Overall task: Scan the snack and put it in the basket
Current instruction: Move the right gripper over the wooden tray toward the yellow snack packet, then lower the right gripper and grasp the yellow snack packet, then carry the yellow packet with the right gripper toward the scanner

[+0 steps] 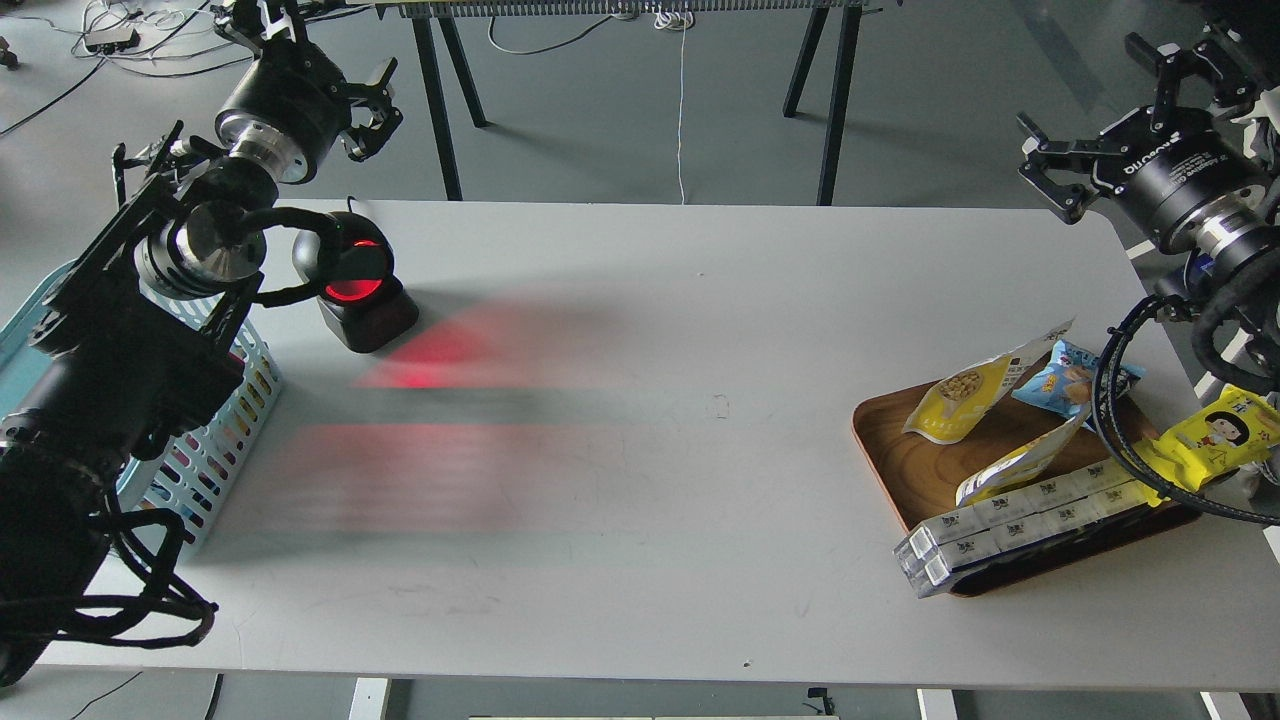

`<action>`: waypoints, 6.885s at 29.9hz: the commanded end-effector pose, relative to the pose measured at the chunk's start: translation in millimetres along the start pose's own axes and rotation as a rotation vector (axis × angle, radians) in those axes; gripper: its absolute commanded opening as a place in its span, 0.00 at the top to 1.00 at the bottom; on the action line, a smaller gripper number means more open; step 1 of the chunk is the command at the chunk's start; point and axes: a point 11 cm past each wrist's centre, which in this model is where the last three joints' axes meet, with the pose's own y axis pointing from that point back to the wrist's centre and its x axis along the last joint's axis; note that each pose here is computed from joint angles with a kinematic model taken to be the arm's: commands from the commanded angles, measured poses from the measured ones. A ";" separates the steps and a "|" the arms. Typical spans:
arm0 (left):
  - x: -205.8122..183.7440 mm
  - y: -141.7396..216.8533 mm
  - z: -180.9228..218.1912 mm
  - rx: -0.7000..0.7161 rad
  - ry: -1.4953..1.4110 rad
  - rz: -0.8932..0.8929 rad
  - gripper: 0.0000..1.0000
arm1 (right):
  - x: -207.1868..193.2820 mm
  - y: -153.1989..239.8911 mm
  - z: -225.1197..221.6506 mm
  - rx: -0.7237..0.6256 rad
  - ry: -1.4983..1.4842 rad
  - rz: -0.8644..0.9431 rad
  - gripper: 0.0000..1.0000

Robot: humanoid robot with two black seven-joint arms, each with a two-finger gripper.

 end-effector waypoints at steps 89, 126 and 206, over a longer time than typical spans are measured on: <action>14.4 16.5 37.6 -0.087 0.001 -0.104 0.00 | -158.0 19.4 78.7 -1.068 1.529 0.288 0.01; 19.5 19.3 38.4 -0.087 -0.001 -0.095 0.00 | -52.5 69.1 77.9 -1.039 1.108 0.616 0.17; 23.4 21.2 29.9 -0.069 0.000 -0.080 0.00 | -196.0 -13.0 285.6 -0.966 0.919 0.197 1.00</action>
